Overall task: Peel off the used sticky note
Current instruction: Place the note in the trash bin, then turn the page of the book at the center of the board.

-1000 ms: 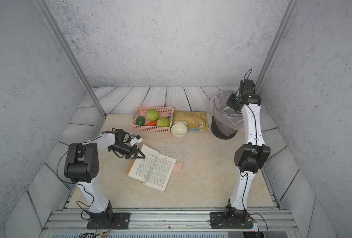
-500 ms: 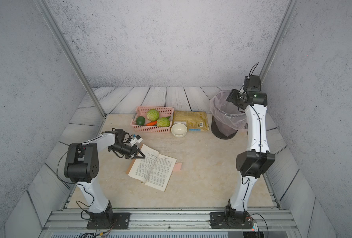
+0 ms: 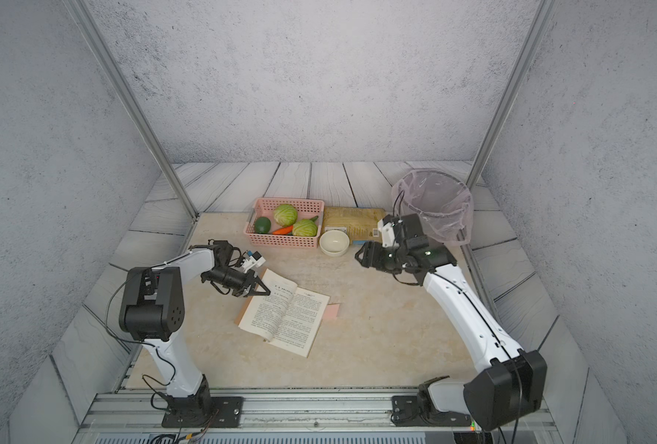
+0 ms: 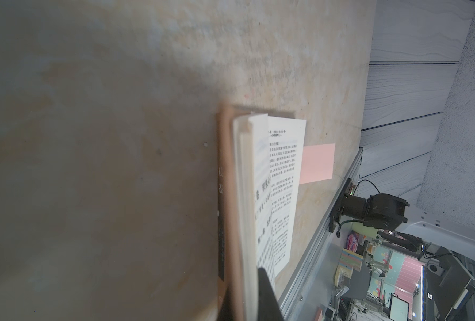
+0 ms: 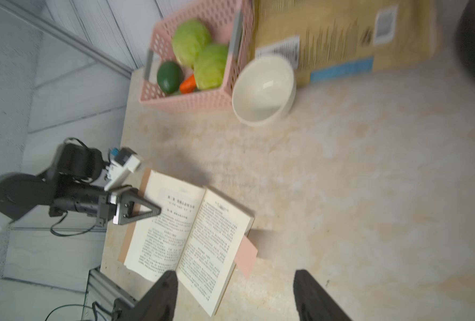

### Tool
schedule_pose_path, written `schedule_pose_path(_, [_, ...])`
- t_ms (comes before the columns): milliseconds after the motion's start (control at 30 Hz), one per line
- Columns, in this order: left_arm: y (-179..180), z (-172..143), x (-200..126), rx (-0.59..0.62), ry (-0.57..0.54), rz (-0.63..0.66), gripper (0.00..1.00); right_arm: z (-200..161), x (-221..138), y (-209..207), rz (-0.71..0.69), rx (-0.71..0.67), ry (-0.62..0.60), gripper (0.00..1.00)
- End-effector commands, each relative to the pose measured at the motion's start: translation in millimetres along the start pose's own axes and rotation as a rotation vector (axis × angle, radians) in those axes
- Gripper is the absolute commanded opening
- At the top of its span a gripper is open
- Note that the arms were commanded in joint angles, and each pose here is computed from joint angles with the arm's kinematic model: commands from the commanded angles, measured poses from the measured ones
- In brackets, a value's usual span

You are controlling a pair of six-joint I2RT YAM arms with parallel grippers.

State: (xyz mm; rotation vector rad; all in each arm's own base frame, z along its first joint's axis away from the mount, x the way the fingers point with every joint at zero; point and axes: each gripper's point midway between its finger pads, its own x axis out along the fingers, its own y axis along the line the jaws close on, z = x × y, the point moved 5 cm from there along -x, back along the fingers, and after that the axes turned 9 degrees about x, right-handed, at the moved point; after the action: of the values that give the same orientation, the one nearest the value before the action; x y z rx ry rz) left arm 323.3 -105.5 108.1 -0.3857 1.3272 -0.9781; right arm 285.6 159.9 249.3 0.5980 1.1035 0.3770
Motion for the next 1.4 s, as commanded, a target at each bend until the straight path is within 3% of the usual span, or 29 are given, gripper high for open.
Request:
schedule_pose_path(0, [9, -4, -1, -0.003, 0.013, 0.029, 0.0, -37, 31, 3, 0.093, 0.036, 0.072, 0.7])
schedule_pose_path(167, [10, -5, 1, -0.008, 0.02, 0.027, 0.0, -93, 69, 9, 0.102, -0.025, 0.196, 0.68])
schedule_pose_path(267, [11, -5, 2, -0.013, 0.022, 0.025, 0.0, -107, 79, 24, 0.113, -0.068, 0.236, 0.68])
schedule_pose_path(767, [11, -5, 2, -0.013, 0.021, 0.02, 0.0, -98, 142, 32, 0.069, 0.041, 0.244, 0.69])
schedule_pose_path(1367, [10, -4, 2, -0.013, 0.02, 0.016, 0.0, -107, 172, 14, 0.026, 0.085, 0.264, 0.68])
